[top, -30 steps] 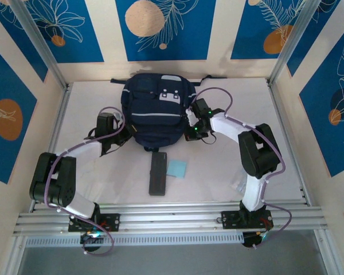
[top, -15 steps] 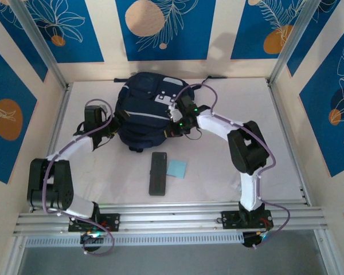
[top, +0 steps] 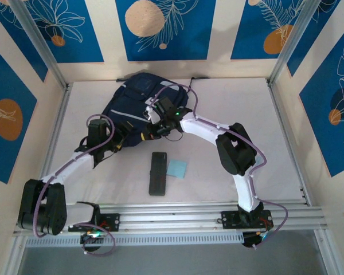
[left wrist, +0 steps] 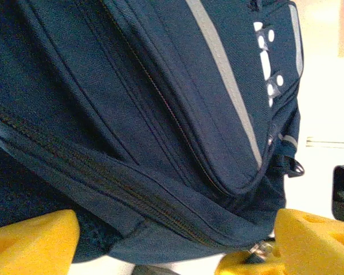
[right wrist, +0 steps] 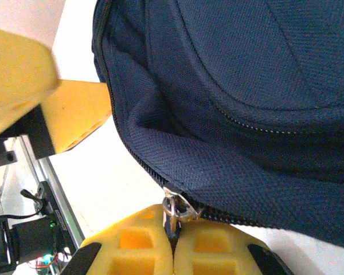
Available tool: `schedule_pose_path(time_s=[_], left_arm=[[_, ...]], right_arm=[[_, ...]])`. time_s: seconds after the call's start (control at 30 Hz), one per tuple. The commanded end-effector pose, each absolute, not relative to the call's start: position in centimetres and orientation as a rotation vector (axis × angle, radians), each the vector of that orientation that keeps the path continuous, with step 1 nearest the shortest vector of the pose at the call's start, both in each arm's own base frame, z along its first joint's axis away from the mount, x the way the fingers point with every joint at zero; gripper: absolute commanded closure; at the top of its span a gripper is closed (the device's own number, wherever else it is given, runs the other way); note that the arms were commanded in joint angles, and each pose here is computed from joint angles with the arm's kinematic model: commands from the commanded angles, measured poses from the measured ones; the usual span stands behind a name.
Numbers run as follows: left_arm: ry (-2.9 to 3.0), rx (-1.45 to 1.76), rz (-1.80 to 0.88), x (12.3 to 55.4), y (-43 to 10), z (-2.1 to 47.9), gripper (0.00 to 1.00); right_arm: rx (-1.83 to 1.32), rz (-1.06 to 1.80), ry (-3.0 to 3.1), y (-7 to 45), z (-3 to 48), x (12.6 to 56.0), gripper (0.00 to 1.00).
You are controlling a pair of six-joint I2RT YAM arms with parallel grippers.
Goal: Pack the student bag
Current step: Zip the student bag at the top-center of the table.
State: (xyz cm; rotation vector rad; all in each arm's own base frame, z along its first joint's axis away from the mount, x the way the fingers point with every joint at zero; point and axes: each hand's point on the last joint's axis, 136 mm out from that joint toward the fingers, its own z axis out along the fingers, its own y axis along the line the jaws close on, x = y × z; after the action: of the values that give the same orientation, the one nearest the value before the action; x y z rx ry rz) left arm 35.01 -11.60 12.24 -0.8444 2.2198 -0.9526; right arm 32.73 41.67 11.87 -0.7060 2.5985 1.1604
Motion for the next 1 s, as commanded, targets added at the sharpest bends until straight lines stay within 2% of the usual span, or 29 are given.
schedule_pose_path(time_s=[0.0,0.07,0.17,0.2,0.23,0.27,0.47,0.7,0.83,0.97], left_arm=[[2.232,-0.889,-0.893,35.7,-11.3,10.1,0.22],[2.235,-0.889,-0.869,36.3,-11.1,9.3,0.37],[2.235,-0.858,-0.847,37.3,-11.2,9.0,0.66],[2.240,-0.839,-0.828,37.6,-11.1,9.0,0.79],[2.248,-0.822,-0.810,37.8,-11.0,9.0,0.96],[2.255,-0.812,-0.795,37.9,-10.9,9.1,1.00],[2.269,-0.763,-0.720,37.3,-10.1,9.4,1.00],[2.272,-0.757,-0.699,36.2,-9.7,9.5,1.00],[2.267,-0.754,-0.703,35.9,-9.6,9.8,1.00],[2.268,-0.748,-0.678,35.7,-9.3,9.9,1.00]], right_arm=[[-0.849,1.327,2.479,43.1,14.9,30.1,1.00],[-0.898,1.320,2.484,42.6,14.2,29.0,1.00],[-0.995,1.258,2.509,40.9,12.7,27.5,1.00],[-1.024,1.208,2.529,40.1,11.8,27.4,1.00],[-1.044,1.151,2.559,39.1,10.9,27.3,1.00],[-1.051,1.085,2.588,38.0,10.1,27.7,1.00],[-0.869,0.608,2.754,29.0,7.0,33.7,1.00],[-0.652,0.068,2.702,21.3,7.4,42.4,1.00],[-0.479,-0.088,2.702,18.9,7.8,45.8,1.00],[-0.370,-0.074,2.707,18.9,7.9,46.6,1.00]])
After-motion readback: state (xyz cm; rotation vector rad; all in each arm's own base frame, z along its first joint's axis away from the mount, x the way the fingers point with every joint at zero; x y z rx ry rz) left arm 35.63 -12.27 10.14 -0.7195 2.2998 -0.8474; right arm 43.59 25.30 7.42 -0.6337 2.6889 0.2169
